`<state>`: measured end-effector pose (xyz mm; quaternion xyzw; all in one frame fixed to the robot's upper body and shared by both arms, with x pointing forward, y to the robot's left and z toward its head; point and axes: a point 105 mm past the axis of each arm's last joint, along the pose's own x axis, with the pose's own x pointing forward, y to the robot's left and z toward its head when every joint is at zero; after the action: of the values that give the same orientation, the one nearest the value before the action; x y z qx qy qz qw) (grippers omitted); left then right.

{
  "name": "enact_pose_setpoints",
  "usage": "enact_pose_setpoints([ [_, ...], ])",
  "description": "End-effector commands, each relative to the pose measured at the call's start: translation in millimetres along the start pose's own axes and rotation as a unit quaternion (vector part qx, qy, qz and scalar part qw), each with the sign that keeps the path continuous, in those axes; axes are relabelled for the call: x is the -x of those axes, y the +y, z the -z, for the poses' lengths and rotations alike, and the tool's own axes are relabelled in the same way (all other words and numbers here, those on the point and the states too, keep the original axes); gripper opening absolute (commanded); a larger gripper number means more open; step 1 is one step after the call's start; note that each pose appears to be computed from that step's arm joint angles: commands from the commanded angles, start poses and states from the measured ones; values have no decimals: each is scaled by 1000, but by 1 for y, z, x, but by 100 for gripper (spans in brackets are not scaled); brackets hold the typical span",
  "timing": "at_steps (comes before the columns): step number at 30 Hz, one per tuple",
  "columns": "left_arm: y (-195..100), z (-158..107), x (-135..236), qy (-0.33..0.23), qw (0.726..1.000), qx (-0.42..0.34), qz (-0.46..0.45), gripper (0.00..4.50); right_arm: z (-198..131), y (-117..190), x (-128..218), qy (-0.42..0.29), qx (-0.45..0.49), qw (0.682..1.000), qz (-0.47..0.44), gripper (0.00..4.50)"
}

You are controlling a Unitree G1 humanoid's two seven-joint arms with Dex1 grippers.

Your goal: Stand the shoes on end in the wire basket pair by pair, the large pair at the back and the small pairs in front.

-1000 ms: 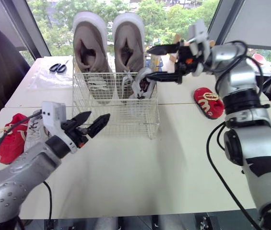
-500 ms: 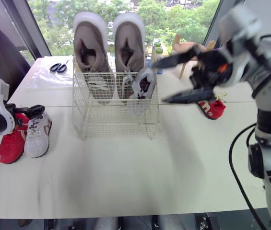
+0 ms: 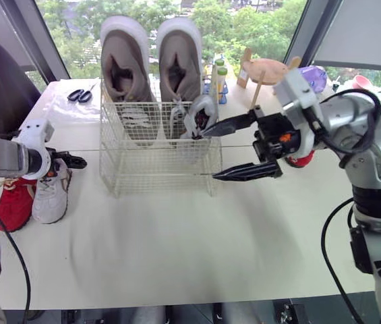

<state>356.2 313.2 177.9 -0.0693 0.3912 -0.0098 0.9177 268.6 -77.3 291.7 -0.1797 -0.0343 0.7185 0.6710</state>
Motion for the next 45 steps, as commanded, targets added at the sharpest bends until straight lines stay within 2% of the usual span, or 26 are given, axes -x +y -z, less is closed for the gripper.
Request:
enact_pose_setpoints([
  [1, 12, -4, -13, 4, 1000, 9, -15, 450, -14, 1, 0, -24, 22, 999, 19, 440],
  [4, 16, -8, -32, -4, 1000, 10, -16, 359, -14, -1, -3, -33, 19, 999, 36, 450],
  [11, 15, -12, -41, -7, 1000, -1, -15, 3, -13, -4, -2, -36, 12, 997, 64, 450],
  [13, 18, -16, -38, -14, 1000, -7, -21, 3, -12, -4, -1, -37, 9, 997, 70, 450],
  [16, 19, -41, -19, -57, 998, -10, -28, 3, -11, -5, 1, -35, 6, 996, 78, 450],
  [21, -2, -97, 59, -187, 982, 33, 8, 3, -9, -10, 10, -34, -21, 994, 101, 450],
  [23, -38, -120, 107, -306, 947, 66, 80, 3, -7, -7, 11, -39, -42, 994, 93, 450],
  [24, -51, -119, 130, -355, 927, 65, 102, 3, -6, -6, 12, -40, -48, 994, 91, 450],
  [26, -74, -110, 177, -485, 868, 37, 102, 3, -5, -8, 15, -37, -50, 993, 97, 450],
  [28, -100, -93, 206, -566, 814, 28, 128, 3, -13, -12, 17, -58, -57, 992, 98, 450],
  [29, -111, -88, 214, -588, 795, 27, 146, 3, -16, -14, 18, -70, -60, 991, 96, 450],
  [31, -138, -74, 222, -618, 762, -12, 191, 3, -21, -19, 17, -89, -64, 990, 91, 450],
  [33, -160, -61, 219, -629, 742, -51, 225, 3, -20, -21, 14, -87, -63, 991, 85, 450],
  [38, -198, -51, 187, -623, 729, -72, 274, 3, -20, -24, 6, -82, -68, 991, 76, 450],
  [45, -204, -59, 164, -656, 691, -37, 302, 3, -26, -18, 5, -86, -72, 990, 82, 450],
])
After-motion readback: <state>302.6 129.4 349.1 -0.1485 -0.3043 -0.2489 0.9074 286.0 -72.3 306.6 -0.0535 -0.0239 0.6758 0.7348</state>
